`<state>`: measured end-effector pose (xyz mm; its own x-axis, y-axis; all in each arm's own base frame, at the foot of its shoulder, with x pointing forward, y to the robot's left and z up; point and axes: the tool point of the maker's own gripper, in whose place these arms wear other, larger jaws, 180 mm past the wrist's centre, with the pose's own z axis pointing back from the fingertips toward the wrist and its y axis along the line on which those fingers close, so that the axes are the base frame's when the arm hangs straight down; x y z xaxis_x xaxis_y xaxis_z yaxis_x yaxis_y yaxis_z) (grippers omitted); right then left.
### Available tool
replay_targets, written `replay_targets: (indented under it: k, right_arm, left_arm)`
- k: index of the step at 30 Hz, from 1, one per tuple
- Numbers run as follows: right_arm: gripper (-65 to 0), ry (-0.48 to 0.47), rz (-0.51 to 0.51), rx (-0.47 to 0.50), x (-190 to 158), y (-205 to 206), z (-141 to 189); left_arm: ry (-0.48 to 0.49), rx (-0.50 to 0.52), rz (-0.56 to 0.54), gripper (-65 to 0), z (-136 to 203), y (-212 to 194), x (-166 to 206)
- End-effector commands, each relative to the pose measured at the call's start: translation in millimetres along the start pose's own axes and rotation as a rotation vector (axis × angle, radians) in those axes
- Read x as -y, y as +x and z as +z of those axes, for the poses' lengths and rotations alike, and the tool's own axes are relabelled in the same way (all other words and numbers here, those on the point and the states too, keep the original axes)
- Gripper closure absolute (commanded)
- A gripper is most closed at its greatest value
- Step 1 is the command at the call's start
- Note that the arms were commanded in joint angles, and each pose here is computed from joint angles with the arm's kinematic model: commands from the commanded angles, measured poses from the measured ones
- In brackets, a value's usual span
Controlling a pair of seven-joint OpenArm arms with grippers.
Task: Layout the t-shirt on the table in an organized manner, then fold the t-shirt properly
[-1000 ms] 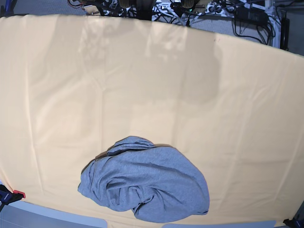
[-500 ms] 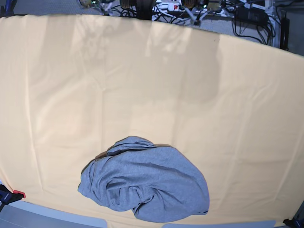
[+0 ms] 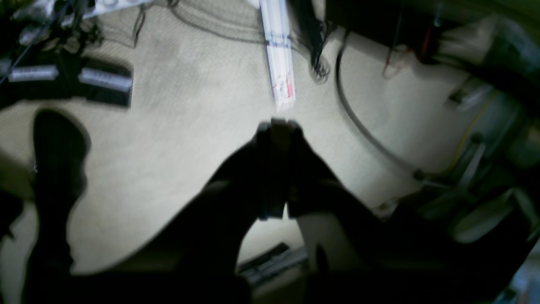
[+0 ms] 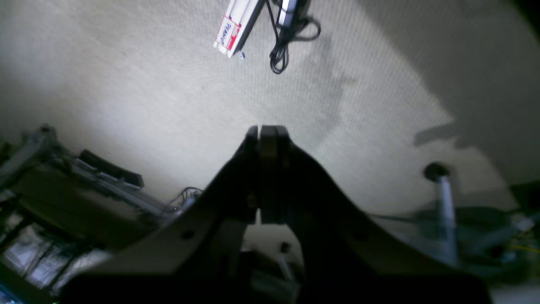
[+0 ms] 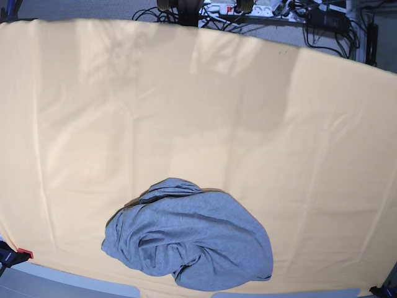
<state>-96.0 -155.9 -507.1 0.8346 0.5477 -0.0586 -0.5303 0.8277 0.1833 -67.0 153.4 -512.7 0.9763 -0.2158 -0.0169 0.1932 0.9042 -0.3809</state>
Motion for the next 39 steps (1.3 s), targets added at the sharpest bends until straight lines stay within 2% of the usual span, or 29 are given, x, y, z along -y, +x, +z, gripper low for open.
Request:
replay_targets:
  k: [1, 6, 9, 12, 16, 20, 24, 27, 29, 34, 39]
  right_arm:
    - [0.0, -0.012, 0.02, -0.013, -1, -13, 13]
    - [0.0, -0.052, 0.066, 0.0, -16, -26, 72]
    - [0.0, -0.086, 0.074, 0.014, -23, -24, 104]
    - [0.0, -0.206, 0.113, 0.128, -6, 15, 131]
    - [0.0, -0.31, 0.132, 0.136, 10, 29, 155]
    - [0.0, -0.404, 0.147, 0.126, 25, 29, 160]
    - [0.0, -0.543, 0.175, 0.18, 47, 40, 174]
    - [0.0, -0.643, 0.205, 0.185, 63, 43, 184]
    - [0.0, -0.746, 0.223, 0.205, 77, 50, 196]
    - [0.0, -0.984, 0.256, 0.298, 110, 82, 229]
    - [0.0, -1.097, 0.288, 0.454, 130, 128, 254]
  left_arm:
    - [-0.011, 0.01, -0.033, 0.0, 14, -1, 5]
    - [-0.025, 0.055, -0.18, 0.0, 71, 3, 33]
    - [-0.029, 0.124, -0.236, 0.0, 104, 17, 53]
    - [-0.025, 0.183, -0.29, 0.0, 132, 33, 72]
    - [0.0, 0.282, -0.37, 0.0, 168, 61, 89]
    - [0.054, 0.283, -0.365, 0.0, 174, 63, 74]
    - [0.054, 0.381, -0.369, 0.0, 182, 90, 72]
    - [0.074, 0.441, -0.395, 0.0, 187, 111, 69]
    - [0.091, 0.478, -0.414, 0.0, 190, 124, 67]
    - [0.127, 0.583, -0.459, 0.0, 202, 160, 63]
    - [0.165, 0.709, -0.511, 0.0, 222, 201, 63]
